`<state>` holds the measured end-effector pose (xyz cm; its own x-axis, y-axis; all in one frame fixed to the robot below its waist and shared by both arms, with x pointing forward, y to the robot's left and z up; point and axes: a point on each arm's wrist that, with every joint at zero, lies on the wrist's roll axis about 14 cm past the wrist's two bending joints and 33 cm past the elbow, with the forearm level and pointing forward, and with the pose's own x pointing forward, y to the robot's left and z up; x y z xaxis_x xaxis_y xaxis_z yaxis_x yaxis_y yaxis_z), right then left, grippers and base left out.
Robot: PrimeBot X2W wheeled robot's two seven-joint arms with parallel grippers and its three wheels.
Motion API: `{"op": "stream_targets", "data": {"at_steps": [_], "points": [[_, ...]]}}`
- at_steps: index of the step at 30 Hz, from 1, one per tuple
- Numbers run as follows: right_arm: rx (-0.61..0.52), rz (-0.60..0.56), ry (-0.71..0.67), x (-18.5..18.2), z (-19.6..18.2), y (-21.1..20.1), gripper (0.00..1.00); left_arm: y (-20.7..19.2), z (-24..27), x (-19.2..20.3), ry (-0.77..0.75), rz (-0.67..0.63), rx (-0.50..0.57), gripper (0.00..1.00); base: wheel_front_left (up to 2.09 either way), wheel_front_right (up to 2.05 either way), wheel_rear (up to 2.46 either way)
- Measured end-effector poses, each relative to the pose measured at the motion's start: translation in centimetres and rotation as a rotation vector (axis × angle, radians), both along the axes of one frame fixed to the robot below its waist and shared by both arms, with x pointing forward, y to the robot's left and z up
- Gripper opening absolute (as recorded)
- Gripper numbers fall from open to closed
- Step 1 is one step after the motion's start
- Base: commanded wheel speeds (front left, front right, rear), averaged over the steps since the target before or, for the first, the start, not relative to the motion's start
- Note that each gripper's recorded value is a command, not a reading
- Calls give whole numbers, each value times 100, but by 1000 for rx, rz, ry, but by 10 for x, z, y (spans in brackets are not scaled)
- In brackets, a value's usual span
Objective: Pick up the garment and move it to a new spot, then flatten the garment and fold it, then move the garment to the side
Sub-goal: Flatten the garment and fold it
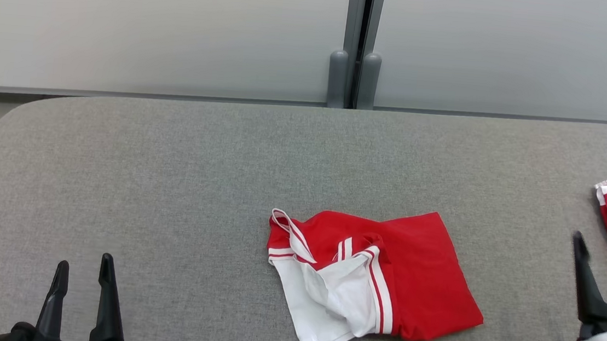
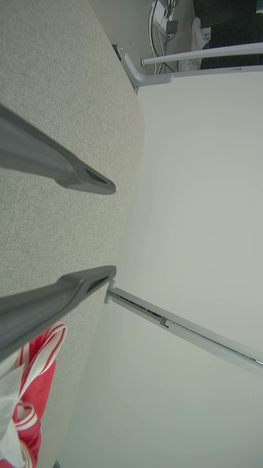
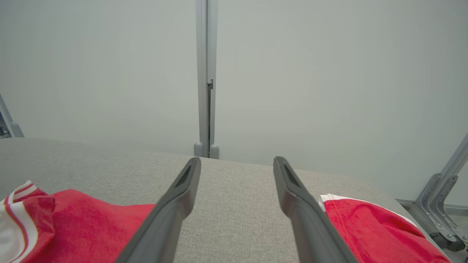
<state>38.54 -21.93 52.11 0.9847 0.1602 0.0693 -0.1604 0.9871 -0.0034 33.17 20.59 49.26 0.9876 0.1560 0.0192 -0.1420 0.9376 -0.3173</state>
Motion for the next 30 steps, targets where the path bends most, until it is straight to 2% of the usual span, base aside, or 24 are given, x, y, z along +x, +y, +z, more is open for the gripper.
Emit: {"op": "stream_targets", "data": {"at_steps": [4,8,17,18,19,20,25,30], "points": [[29,-112,70,-21,-28,-25,100,3,4,-5,-14,5,6,100,0,0,0],[30,-162,75,-30,-33,-33,100,8,2,-10,-7,14,21,100,0,0,0],[27,-128,39,-24,-24,-16,100,10,-1,-15,4,17,37,100,0,0,0],[31,-113,24,-20,-19,-10,96,11,-2,-15,6,18,36,100,0,0,0],[32,-90,12,-16,-15,-3,31,11,-2,-16,7,19,36,100,0,0,0],[34,-63,3,-12,-12,6,0,11,-3,-16,9,19,36,100,0,0,0],[33,88,6,15,-10,56,0,11,-5,-15,18,15,40,100,0,0,0],[-3,220,109,37,-41,107,0,9,-10,-12,33,11,37,100,0,0,0]]}}
